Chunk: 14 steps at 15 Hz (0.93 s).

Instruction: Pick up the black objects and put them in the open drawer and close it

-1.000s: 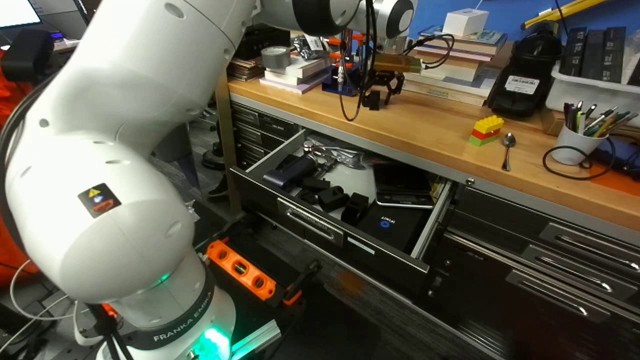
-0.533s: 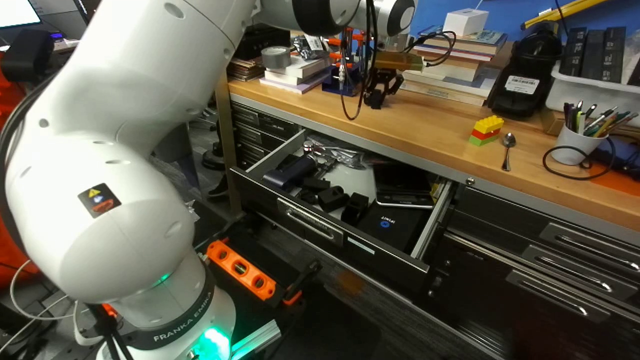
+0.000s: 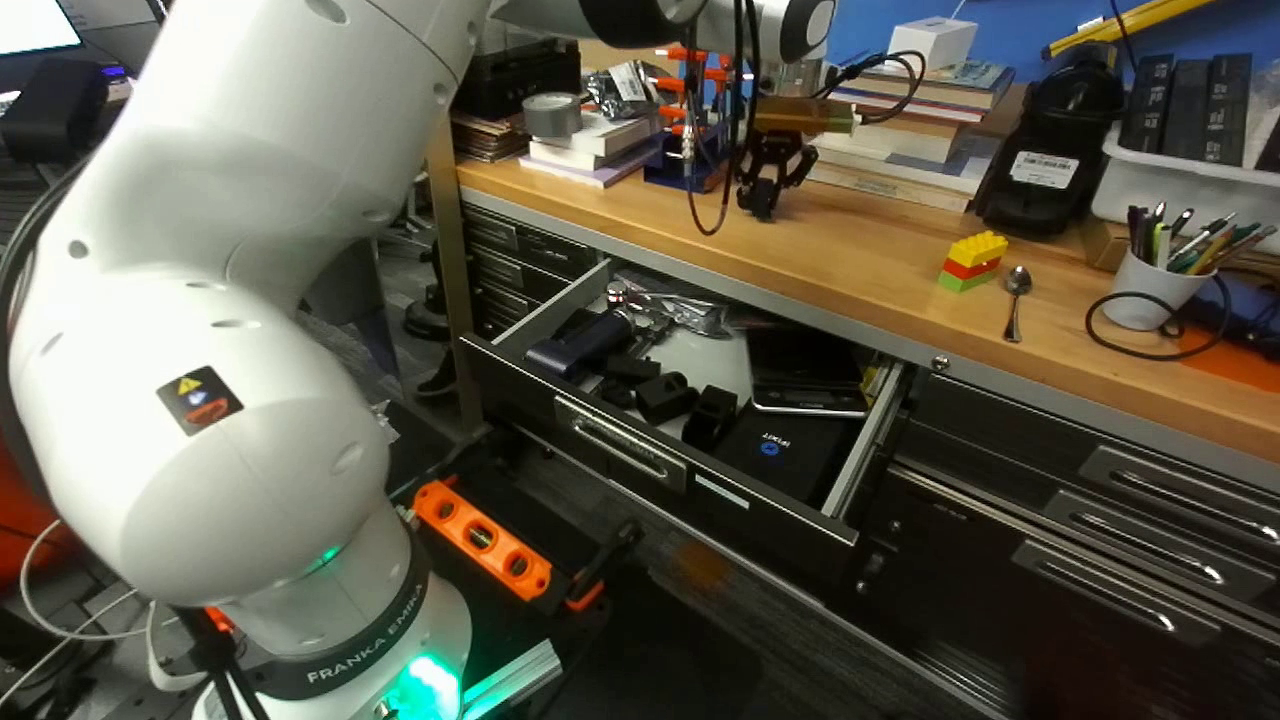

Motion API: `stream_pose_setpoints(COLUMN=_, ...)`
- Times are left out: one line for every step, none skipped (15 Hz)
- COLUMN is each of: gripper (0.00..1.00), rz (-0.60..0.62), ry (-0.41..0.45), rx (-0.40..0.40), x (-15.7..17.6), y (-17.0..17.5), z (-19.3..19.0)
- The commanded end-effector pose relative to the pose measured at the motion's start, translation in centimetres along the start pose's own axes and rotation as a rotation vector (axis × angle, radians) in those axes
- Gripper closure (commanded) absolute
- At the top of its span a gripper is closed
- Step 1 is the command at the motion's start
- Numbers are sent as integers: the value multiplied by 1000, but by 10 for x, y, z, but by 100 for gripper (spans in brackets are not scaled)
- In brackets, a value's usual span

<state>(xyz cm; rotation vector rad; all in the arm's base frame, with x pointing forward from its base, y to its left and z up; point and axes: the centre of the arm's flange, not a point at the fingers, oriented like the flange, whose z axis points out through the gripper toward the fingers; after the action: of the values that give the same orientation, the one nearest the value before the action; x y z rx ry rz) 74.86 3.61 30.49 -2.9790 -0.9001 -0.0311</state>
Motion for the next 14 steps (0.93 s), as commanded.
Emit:
stream_pose_setpoints(gripper=85, rz=99, ry=-41, rx=-69, x=-64, y=-25, z=-38)
stream_pose_setpoints(gripper=85, rz=138, ry=-51, rx=-79, x=-80, y=-28, z=-44)
stream_pose_setpoints(gripper=85, rz=170, ry=-57, rx=-80, x=-91, y=-29, z=-49)
stream_pose_setpoints(gripper=85, rz=211, ry=-60, rx=-84, x=-103, y=-31, z=-53)
stream_pose_setpoints(gripper=85, rz=241, ry=-65, rx=-85, x=-114, y=-33, z=-59)
stream_pose_setpoints(gripper=85, rz=279, ry=-65, rx=-80, x=-126, y=-36, z=-60)
stream_pose_setpoints(gripper=85, rz=307, ry=-70, rx=-77, x=-138, y=-40, z=-62)
stream_pose_setpoints(gripper=85, rz=331, ry=-70, rx=-69, x=-149, y=-46, z=-60)
stream_pose_setpoints(gripper=85, rz=362, ry=-69, rx=-72, x=-159, y=-52, z=-55)
stream_pose_setpoints(gripper=85, rz=382, ry=-70, rx=-63, x=-168, y=-58, z=-46)
stream_pose_setpoints(gripper=85, rz=401, ry=-69, rx=-56, x=-176, y=-63, z=-39)
stream_pose_setpoints(gripper=85, rz=426, ry=-62, rx=-48, x=-183, y=-68, z=-30)
stream_pose_setpoints(gripper=85, rz=447, ry=-56, rx=-42, x=-190, y=-73, z=-22)
stream_pose_setpoints(gripper=85, rz=466, ry=-53, rx=-35, x=-197, y=-78, z=-12)
